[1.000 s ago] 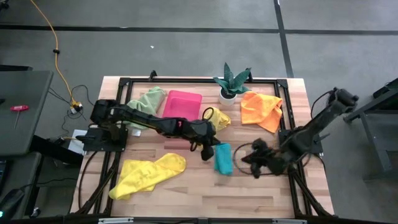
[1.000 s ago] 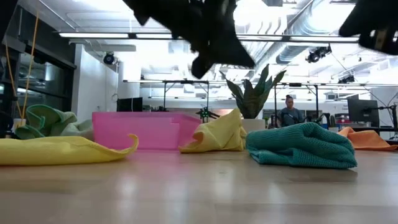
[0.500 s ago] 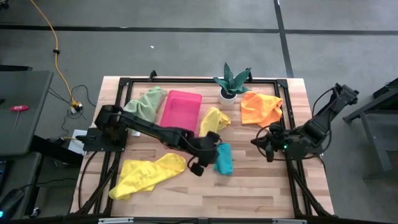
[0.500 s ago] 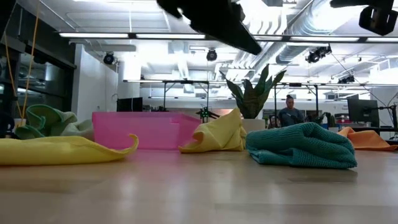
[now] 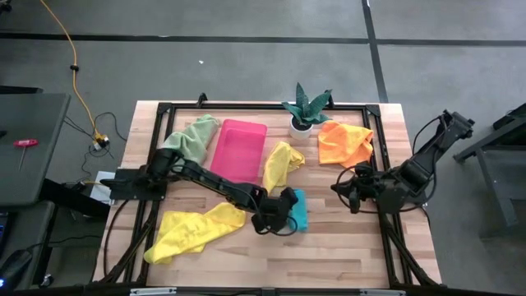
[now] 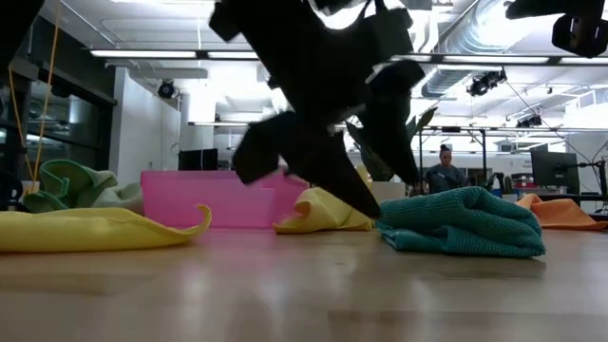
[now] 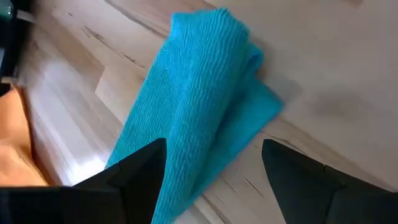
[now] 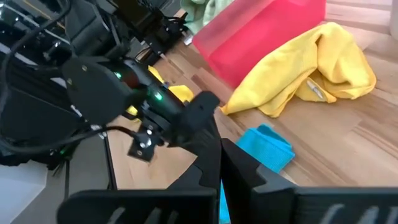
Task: Fold microfiber towels
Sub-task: Put the blue microfiber cloth into the pink bin
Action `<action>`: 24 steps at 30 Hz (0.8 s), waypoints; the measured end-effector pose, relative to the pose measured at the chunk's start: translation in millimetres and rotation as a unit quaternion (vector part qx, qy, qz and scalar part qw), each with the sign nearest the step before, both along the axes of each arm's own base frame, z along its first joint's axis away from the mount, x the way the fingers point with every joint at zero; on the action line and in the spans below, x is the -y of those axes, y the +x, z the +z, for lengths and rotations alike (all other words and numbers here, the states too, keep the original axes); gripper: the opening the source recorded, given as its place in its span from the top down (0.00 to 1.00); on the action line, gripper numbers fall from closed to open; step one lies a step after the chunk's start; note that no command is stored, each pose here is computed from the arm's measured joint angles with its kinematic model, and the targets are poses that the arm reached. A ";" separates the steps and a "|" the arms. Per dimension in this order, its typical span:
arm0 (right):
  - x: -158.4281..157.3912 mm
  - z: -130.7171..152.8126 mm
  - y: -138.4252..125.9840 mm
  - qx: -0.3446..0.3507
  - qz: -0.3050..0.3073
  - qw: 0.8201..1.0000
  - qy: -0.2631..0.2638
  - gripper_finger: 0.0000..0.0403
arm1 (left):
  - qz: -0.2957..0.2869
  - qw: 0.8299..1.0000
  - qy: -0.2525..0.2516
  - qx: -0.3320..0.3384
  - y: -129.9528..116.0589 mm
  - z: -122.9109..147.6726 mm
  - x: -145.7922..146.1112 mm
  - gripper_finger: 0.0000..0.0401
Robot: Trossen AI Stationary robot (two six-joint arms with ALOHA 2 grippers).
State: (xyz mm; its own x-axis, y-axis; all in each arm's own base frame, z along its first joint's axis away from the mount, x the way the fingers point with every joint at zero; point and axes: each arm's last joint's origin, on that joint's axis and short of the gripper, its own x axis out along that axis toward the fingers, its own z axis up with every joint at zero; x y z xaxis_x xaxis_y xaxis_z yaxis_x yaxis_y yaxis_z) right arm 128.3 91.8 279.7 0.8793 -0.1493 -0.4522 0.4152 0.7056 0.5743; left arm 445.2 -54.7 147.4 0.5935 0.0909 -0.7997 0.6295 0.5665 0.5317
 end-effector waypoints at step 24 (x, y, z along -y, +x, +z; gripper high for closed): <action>-1.3 -0.9 3.4 0.018 -0.039 0.999 0.016 1.00 | -0.044 0.999 0.019 -0.002 13.6 -34.7 -25.9 0.75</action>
State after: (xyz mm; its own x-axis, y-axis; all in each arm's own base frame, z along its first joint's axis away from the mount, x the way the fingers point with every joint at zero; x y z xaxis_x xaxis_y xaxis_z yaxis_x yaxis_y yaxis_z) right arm 131.7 93.0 278.9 0.8814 -0.2042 -0.4260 0.4467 0.6536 0.6109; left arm 458.9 -28.7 112.8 0.5967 0.0686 -0.7995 0.6784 0.4891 0.5482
